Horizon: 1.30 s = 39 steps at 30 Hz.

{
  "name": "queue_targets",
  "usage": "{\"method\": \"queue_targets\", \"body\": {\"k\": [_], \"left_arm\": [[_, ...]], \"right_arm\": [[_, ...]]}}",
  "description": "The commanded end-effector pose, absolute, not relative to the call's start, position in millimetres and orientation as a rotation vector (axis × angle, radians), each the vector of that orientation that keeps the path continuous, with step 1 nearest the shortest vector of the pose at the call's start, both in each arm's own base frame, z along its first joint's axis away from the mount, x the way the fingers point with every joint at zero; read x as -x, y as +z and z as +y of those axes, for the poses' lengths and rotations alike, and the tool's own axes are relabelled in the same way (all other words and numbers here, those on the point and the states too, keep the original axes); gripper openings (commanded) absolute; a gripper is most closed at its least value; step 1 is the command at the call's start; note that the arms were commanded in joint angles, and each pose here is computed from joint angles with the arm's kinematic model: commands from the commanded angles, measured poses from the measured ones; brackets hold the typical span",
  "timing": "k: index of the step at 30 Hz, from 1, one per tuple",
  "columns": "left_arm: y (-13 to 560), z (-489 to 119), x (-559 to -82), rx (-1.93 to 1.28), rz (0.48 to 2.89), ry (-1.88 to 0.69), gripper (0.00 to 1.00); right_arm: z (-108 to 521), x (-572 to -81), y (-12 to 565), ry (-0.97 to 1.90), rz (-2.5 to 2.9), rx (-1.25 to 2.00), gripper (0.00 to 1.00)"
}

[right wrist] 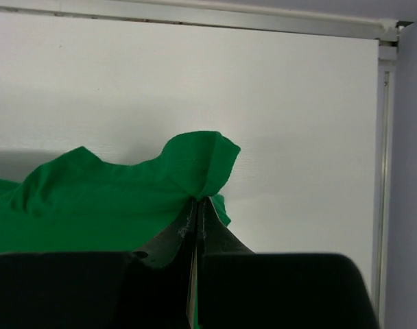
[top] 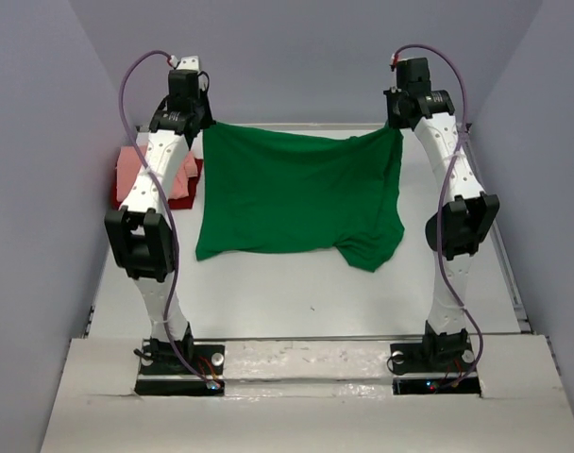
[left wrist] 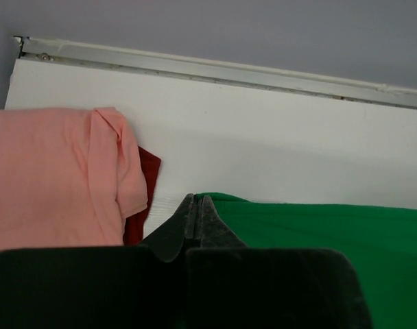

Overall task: Fold and stack the t-shirts
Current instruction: Flatten the tshirt out, then fold the tshirt

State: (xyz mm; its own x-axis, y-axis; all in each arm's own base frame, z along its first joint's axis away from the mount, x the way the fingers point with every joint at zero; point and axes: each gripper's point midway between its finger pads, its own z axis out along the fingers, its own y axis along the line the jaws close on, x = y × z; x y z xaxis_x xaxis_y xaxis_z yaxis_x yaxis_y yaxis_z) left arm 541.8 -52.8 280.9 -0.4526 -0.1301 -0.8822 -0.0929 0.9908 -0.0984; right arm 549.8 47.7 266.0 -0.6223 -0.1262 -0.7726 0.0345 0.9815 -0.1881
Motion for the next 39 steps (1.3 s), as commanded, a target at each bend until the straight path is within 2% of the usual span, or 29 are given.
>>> {"method": "queue_targets", "body": {"k": [1, 13, 19, 25, 31, 39], "left_arm": [[299.8, -43.2, -571.0, 0.148, 1.992, -0.054, 0.00], [241.8, -49.0, -584.9, 0.163, 2.081, -0.095, 0.00], [231.9, -69.0, -561.5, 0.168, 2.125, -0.203, 0.00], [221.1, -76.0, -530.7, 0.194, 2.169, -0.206, 0.00], [211.9, -62.3, -505.1, 0.239, 2.183, -0.132, 0.00], [216.3, -44.9, -487.2, 0.316, 2.194, -0.040, 0.00]], "right_arm": [[58.7, -559.2, 285.8, -0.134, 2.173, 0.081, 0.00], [61.6, -555.3, 235.4, -0.097, 2.294, 0.097, 0.00], [69.2, -527.3, 219.8, -0.091, 2.373, 0.068, 0.00], [115.0, -487.5, 204.9, -0.068, 2.444, 0.149, 0.00], [126.8, -455.5, 183.8, -0.039, 2.502, 0.160, 0.00], [122.0, -433.5, 203.0, -0.100, 2.498, 0.095, 0.00]]}}
